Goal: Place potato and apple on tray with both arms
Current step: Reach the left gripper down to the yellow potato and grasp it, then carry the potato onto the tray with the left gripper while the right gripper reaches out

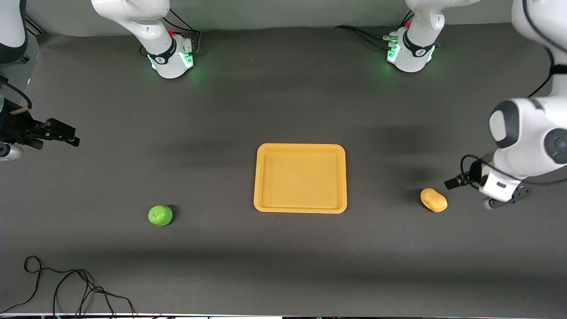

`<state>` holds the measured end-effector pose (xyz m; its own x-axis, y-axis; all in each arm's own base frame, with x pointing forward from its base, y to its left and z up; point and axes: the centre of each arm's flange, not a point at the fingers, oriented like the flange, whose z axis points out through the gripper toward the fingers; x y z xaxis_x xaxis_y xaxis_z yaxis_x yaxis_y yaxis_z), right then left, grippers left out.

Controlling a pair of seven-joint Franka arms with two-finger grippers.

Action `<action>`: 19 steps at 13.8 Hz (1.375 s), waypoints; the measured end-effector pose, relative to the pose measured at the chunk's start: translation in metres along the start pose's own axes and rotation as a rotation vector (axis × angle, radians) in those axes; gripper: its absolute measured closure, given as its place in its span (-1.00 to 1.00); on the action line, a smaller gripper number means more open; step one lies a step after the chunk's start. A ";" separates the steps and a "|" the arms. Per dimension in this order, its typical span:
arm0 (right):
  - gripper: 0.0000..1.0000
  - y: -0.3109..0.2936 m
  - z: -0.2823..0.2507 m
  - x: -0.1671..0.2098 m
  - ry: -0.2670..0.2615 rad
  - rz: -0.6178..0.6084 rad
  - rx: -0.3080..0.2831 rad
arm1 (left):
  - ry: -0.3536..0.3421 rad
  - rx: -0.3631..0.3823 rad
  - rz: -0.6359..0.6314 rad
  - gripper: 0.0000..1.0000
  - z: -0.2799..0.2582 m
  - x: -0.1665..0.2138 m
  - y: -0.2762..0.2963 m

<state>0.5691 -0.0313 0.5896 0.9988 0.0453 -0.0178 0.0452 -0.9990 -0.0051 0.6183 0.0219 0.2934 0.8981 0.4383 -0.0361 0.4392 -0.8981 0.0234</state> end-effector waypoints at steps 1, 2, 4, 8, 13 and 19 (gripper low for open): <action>-1.00 0.000 0.000 0.000 0.000 -0.006 0.000 | 0.001 -0.004 -0.041 -1.00 0.021 0.002 0.003; -1.00 0.000 0.000 0.000 -0.001 -0.011 0.000 | -0.011 -0.001 -0.055 -0.99 0.041 0.001 0.008; -1.00 0.000 0.000 0.000 -0.001 -0.013 -0.001 | -0.027 0.006 -0.064 -0.96 0.070 0.000 0.012; -1.00 0.000 0.000 0.000 -0.002 -0.014 -0.001 | -0.004 -0.007 -0.088 -0.83 0.078 0.013 0.020; -1.00 0.000 0.001 0.000 -0.003 -0.015 -0.001 | 0.027 0.000 -0.056 -0.30 0.100 0.014 0.029; -1.00 -0.004 0.004 0.002 -0.009 -0.023 0.000 | -0.114 0.114 0.051 -0.25 0.032 0.003 0.087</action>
<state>0.5708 -0.0267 0.5852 0.9973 0.0684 -0.0272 0.0683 -0.9977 -0.0057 0.6587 -0.0556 0.2629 0.9082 0.3903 -0.1513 0.3815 -0.9205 -0.0848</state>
